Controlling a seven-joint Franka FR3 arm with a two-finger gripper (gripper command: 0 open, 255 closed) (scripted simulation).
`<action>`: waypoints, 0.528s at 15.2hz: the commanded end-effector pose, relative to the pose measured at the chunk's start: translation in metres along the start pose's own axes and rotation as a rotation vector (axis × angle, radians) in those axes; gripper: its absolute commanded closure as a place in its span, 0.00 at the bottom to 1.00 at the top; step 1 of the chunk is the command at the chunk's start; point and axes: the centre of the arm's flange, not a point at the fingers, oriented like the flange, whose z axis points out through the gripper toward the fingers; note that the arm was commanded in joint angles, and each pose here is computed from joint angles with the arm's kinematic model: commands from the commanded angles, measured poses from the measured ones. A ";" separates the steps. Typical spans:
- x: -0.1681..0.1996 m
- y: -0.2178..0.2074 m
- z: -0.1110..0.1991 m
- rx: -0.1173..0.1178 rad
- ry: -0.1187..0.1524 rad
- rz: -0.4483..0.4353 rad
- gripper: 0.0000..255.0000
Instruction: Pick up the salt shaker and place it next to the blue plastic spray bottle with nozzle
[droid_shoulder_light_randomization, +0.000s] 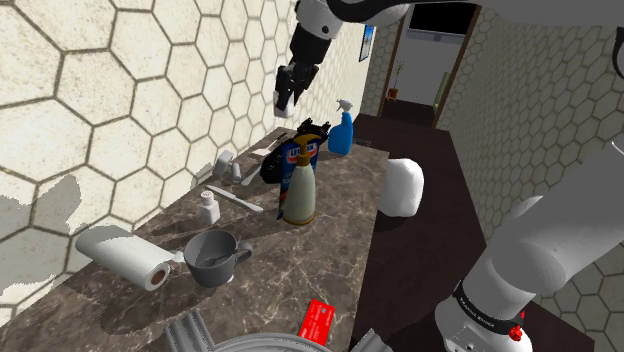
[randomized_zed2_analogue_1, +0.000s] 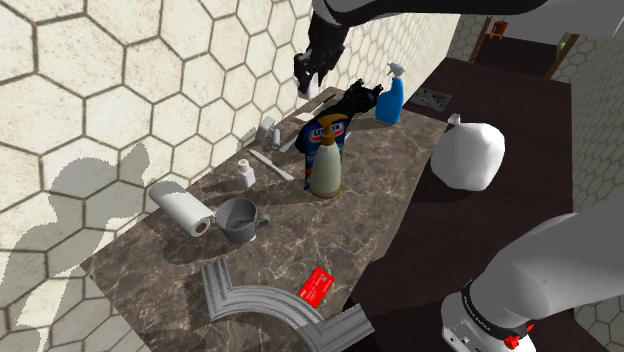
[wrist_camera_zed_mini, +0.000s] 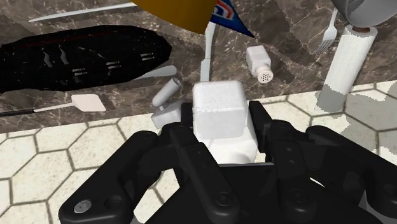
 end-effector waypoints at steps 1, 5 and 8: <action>0.000 0.025 -0.003 0.000 0.000 -0.002 1.00; 0.002 0.077 -0.003 0.000 0.000 -0.002 1.00; 0.004 0.117 -0.004 0.000 0.000 -0.002 1.00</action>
